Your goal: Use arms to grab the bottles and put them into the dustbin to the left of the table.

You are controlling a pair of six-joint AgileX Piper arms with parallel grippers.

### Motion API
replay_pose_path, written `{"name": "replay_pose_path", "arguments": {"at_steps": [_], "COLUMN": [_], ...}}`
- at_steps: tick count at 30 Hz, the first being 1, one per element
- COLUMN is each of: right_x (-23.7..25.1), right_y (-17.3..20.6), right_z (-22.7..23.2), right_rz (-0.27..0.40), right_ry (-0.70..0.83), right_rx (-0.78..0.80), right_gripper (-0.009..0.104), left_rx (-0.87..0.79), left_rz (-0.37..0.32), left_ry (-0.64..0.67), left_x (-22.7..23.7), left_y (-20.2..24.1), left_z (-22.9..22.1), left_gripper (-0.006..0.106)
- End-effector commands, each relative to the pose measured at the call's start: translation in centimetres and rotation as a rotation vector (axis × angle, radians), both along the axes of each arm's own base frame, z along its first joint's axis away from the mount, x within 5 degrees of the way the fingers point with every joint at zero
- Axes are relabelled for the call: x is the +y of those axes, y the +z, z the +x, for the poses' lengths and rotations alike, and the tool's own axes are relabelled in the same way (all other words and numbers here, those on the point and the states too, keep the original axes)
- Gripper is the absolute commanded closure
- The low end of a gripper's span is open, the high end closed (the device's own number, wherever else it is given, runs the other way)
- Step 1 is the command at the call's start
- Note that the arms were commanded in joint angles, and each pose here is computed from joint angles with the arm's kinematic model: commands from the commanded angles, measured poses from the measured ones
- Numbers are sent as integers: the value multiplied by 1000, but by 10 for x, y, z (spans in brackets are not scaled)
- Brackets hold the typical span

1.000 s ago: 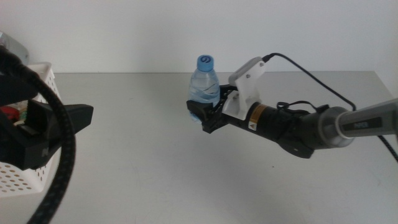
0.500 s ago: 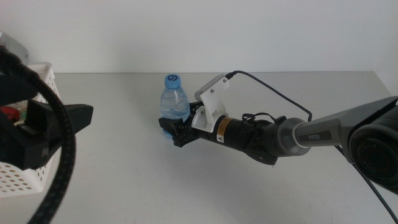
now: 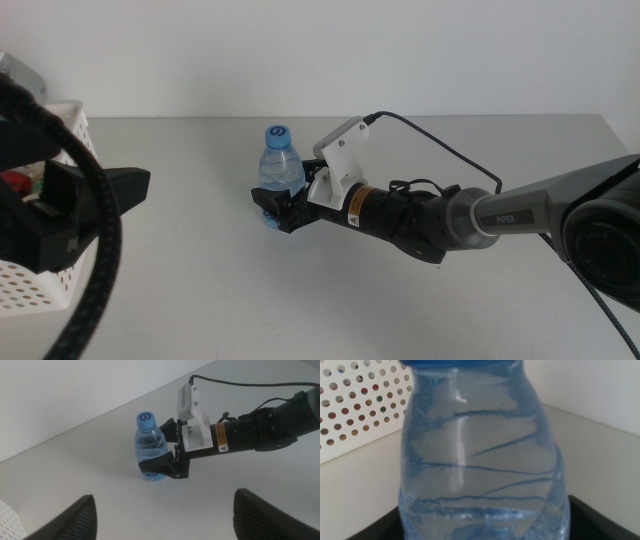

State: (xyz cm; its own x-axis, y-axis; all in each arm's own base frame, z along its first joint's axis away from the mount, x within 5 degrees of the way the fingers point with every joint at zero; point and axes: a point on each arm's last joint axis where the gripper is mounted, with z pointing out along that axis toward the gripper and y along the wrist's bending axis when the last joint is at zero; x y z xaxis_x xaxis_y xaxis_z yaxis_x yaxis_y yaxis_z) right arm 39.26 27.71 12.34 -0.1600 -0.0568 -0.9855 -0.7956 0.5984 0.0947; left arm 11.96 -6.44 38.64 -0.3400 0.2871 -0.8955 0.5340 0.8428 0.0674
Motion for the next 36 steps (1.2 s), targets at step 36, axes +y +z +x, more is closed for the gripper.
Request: {"name": "replay_pose_path", "arguments": {"at_steps": [36], "right_x": [-179], "right_y": [203], "right_z": [-223], "right_rz": [92], "right_ry": [-224], "right_rx": [-95], "right_gripper": [14], "left_rx": [-78], "left_rz": [-62], "left_ry": [7], "left_x": [-1], "left_y": [14], "left_z": [0], "left_gripper": [7]}}
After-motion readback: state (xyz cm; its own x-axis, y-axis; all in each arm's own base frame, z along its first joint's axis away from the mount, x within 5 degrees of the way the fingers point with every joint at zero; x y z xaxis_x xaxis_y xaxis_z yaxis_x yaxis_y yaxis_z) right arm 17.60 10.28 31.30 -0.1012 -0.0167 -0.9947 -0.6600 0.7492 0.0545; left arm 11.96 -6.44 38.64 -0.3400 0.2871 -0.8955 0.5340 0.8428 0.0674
